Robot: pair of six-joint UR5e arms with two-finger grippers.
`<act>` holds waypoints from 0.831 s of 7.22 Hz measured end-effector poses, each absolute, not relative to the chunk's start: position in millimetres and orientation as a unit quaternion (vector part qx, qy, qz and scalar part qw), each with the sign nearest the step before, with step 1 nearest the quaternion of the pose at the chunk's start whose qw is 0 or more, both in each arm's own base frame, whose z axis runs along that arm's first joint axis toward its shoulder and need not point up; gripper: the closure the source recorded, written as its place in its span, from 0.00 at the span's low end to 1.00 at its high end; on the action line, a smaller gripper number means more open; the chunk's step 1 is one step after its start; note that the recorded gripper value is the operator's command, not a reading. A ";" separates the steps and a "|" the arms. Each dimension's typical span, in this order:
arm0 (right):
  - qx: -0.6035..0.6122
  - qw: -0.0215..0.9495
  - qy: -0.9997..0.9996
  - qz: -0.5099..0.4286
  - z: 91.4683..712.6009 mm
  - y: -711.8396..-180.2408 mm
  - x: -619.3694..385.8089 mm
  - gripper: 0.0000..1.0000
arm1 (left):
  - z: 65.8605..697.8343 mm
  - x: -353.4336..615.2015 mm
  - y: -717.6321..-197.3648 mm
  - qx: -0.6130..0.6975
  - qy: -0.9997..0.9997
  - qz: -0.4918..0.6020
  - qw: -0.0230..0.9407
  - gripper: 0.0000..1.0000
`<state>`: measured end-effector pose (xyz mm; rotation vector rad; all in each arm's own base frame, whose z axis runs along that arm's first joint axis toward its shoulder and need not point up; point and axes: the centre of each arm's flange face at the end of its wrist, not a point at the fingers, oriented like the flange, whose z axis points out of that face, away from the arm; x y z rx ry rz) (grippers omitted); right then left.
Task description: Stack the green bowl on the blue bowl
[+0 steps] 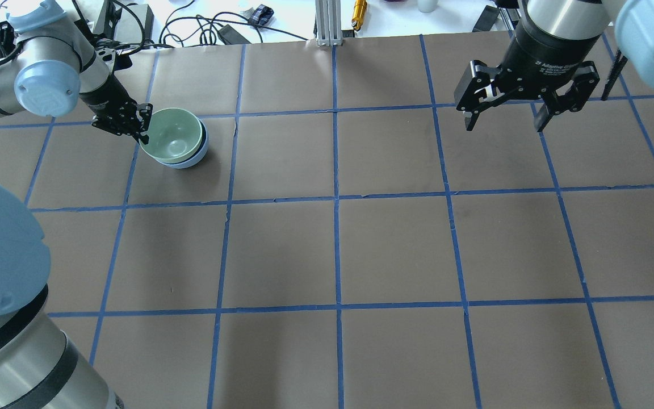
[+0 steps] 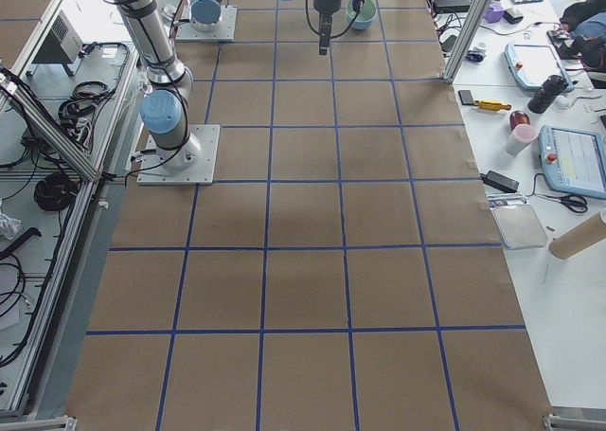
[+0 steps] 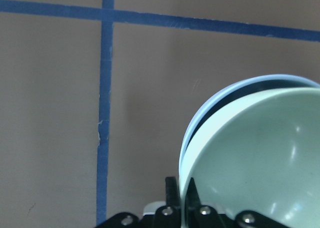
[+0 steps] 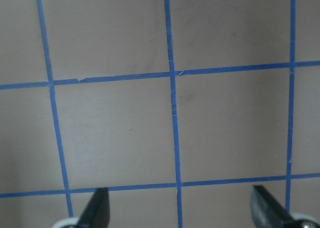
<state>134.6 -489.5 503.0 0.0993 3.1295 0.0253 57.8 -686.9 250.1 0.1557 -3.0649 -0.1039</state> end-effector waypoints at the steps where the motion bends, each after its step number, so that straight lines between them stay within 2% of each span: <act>1: 0.032 0.005 0.999 0.008 503.1 -489.5 134.6 0.00 | 259.8 55.9 -686.1 0.051 -0.998 -0.028 0.034 0.10; 2: 0.032 0.005 0.999 0.008 503.0 -489.5 134.6 0.00 | 275.9 48.7 -683.7 0.049 -0.998 -0.019 0.031 0.09; 3: 0.032 0.005 0.999 0.008 503.0 -489.5 134.6 0.00 | 296.1 30.6 -679.2 0.043 -0.999 -0.012 0.022 0.00; 6: 0.032 0.005 0.999 0.008 503.0 -489.5 134.6 0.00 | 379.7 -54.6 -641.2 0.040 -0.999 0.004 -0.002 0.00</act>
